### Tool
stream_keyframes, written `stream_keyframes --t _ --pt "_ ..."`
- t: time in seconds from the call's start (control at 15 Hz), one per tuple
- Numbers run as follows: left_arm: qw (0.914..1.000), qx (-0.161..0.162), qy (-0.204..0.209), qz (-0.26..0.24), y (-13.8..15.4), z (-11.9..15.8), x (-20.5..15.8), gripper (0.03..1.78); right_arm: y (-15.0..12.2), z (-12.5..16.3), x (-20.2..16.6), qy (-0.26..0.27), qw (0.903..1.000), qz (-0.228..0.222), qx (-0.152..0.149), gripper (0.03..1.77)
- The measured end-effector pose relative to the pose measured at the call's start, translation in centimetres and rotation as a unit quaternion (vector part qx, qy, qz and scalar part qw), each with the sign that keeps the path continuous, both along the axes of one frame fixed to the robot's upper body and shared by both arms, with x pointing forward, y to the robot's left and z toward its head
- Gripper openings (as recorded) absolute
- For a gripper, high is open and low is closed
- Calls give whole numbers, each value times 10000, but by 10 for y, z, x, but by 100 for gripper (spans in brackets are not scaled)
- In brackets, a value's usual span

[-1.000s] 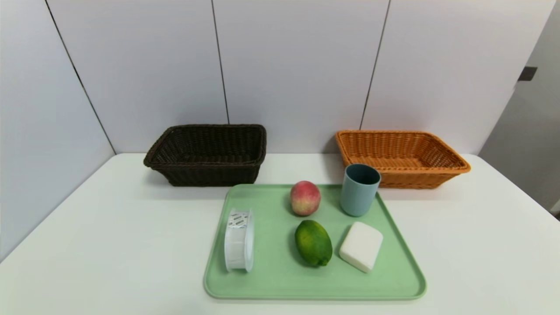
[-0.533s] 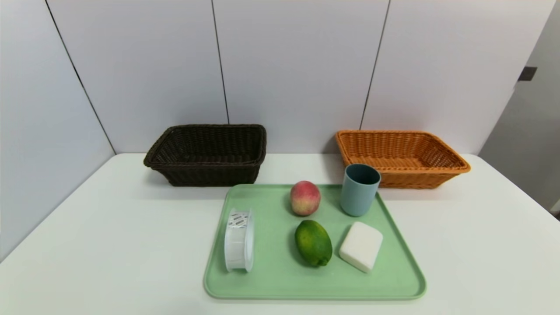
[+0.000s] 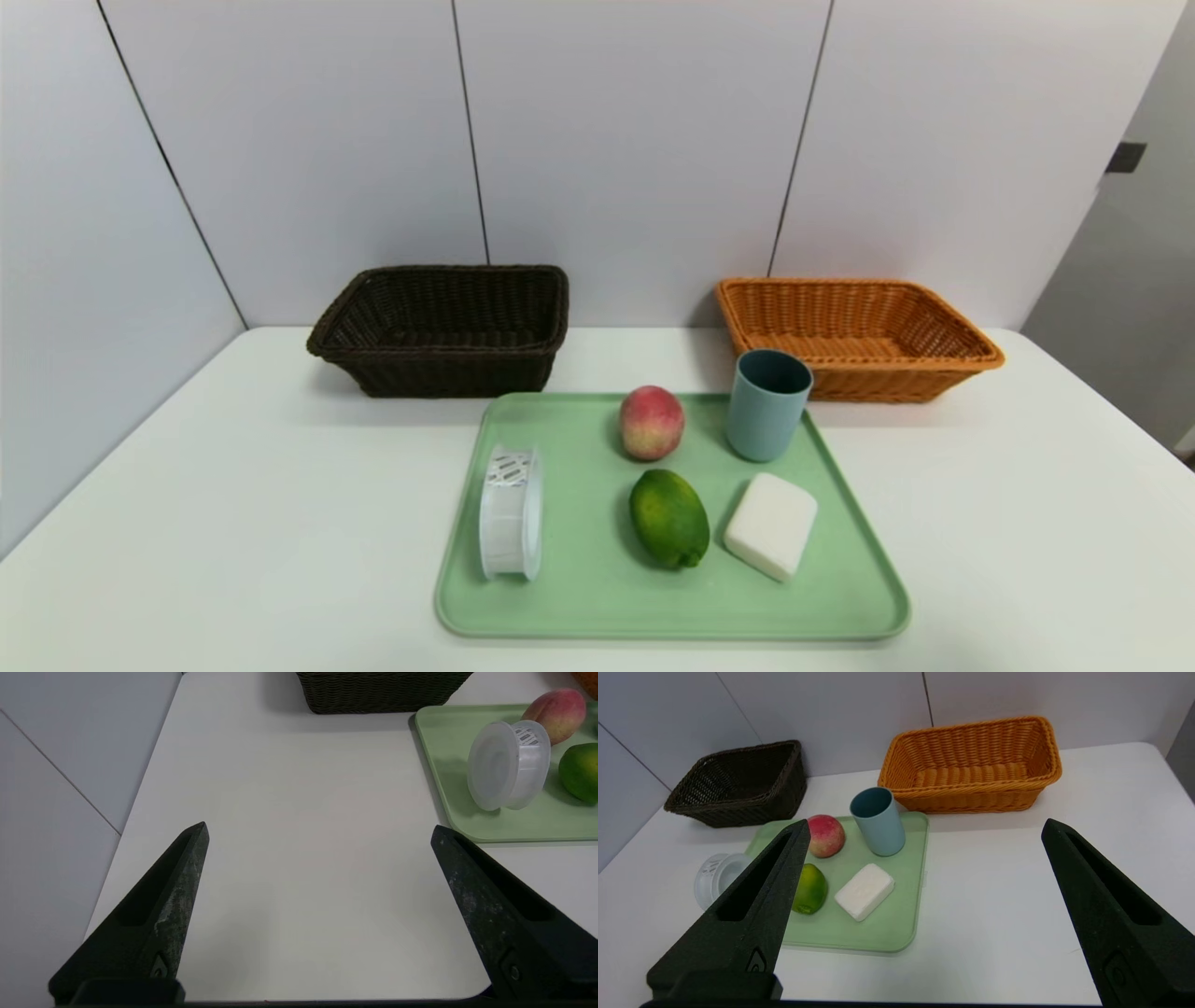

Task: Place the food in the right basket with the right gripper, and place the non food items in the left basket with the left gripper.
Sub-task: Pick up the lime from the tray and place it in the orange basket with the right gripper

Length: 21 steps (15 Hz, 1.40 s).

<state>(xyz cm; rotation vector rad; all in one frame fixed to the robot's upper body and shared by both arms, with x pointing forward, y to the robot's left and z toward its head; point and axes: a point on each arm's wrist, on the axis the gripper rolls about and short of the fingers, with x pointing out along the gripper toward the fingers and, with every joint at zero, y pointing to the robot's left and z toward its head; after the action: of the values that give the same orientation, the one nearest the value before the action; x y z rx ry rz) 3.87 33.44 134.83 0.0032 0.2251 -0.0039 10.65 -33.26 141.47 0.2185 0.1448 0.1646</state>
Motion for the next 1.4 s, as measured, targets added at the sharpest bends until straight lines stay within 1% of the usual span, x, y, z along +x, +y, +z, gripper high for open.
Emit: stream_keyframes --t 0.13,0.27,0.4,0.47,0.53,0.6,0.67,0.73,0.87,0.93,1.0,1.13,1.27,1.4 --pt "9990 -83 433 -24 -1 28 24 169 2 16 29 654 9975 257 101 171" --pt "9956 -361 865 -86 -2 45 58 169 9 19 61 1319 9888 624 313 171" --pt "9902 -815 1104 -240 -4 54 92 169 24 19 87 1799 9764 1050 568 171" --pt "9868 -1111 1146 -284 -5 57 110 169 35 18 98 2043 9677 1312 680 171" --pt "9839 -1312 1173 -320 -7 60 124 169 46 17 106 2221 9606 1507 717 171" --pt "9804 -1419 1309 -386 -10 59 133 169 59 14 112 2384 9544 1671 661 171" --pt "9769 -1436 1507 -482 -13 57 139 169 74 11 117 2519 9497 1785 527 171" --pt "9730 -1410 1732 -585 -16 55 143 169 90 5 124 2645 9473 1781 323 171" --pt "9642 -1324 2163 -775 -21 51 147 169 122 -6 139 2782 9465 1633 -116 171" --pt "9616 -1281 2283 -822 -23 50 149 169 137 -10 144 2831 9446 1637 -284 171" --pt "9616 -1246 2289 -857 -25 51 153 169 151 -14 149 2897 9412 1687 -421 171" --pt "9647 -1188 2145 -961 -27 52 161 169 176 -23 158 3051 9322 1839 -643 171" --pt "9682 -1170 1964 -1013 -29 53 166 169 196 -31 162 3274 9202 1963 -870 171" --pt "9681 -1196 1957 -1010 -30 53 170 169 216 -40 163 3582 9052 2015 -1077 171"
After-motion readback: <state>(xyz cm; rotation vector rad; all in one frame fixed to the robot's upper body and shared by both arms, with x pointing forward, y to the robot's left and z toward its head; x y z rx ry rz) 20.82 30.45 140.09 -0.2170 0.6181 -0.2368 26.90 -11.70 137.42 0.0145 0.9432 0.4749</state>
